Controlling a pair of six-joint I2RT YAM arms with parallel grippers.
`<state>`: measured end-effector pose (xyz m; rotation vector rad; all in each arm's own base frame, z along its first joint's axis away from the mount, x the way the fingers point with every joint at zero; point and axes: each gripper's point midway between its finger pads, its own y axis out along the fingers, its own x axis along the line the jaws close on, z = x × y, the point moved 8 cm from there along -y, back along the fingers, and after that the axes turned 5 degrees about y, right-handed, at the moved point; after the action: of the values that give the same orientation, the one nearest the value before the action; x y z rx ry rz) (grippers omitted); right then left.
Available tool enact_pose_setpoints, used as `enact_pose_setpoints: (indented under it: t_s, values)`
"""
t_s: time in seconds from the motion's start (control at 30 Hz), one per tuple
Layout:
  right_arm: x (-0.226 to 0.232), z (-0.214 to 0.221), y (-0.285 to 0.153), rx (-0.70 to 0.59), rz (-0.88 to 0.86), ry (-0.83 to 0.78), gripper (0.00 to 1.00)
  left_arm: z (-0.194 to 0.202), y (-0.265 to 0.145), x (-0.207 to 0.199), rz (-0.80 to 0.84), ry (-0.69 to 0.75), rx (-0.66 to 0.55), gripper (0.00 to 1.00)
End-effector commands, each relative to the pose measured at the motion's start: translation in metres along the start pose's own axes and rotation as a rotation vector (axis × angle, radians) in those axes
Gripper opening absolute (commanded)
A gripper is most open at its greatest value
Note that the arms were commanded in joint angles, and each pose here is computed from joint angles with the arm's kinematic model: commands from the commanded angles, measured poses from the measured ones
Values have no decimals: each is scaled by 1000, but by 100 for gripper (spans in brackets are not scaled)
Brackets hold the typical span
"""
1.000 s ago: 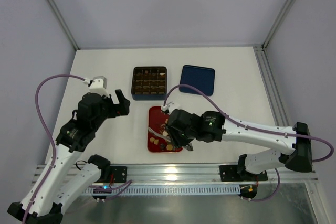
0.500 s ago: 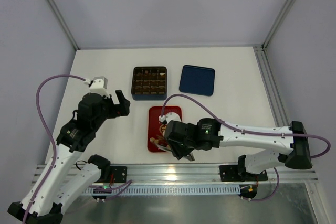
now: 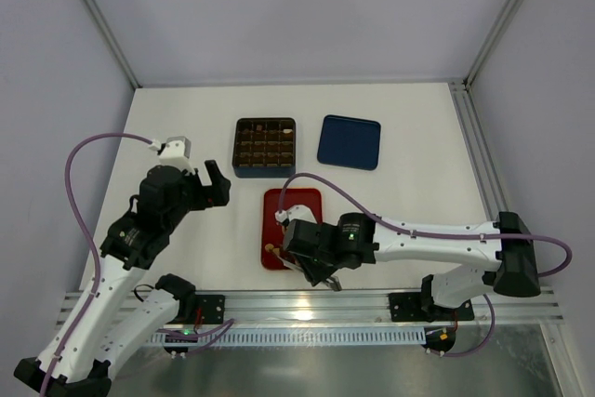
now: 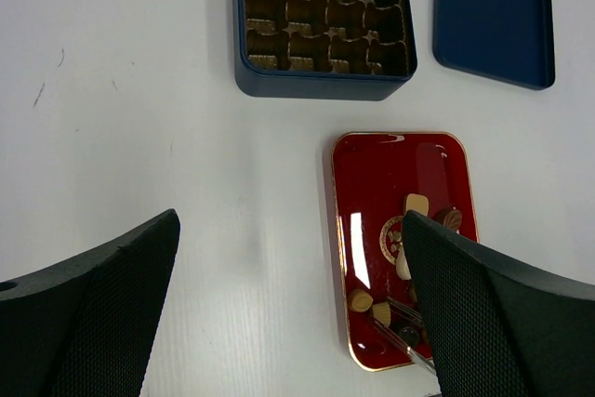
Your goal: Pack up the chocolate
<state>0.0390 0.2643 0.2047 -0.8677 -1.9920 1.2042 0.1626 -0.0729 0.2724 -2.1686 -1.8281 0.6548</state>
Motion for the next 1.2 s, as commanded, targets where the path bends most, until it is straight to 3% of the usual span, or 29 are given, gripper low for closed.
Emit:
enact_pose_setpoints:
  t_s: [0.0, 0.37, 0.77, 1.17]
  values:
    - [9, -9, -6, -37, -24, 2, 38, -1, -1, 2, -12, 4, -18, 100]
    - [5, -11, -4, -49, 26, -9, 38, -1, -2, 2, -9, 3, -20, 100]
    - [-2, -17, -7, -72, 40, 3, 31, 0, -3, 2, -11, -1, -24, 100]
    - [-16, -35, -33, -157, 35, 35, 27, 0, -3, 2, -11, -4, -25, 100]
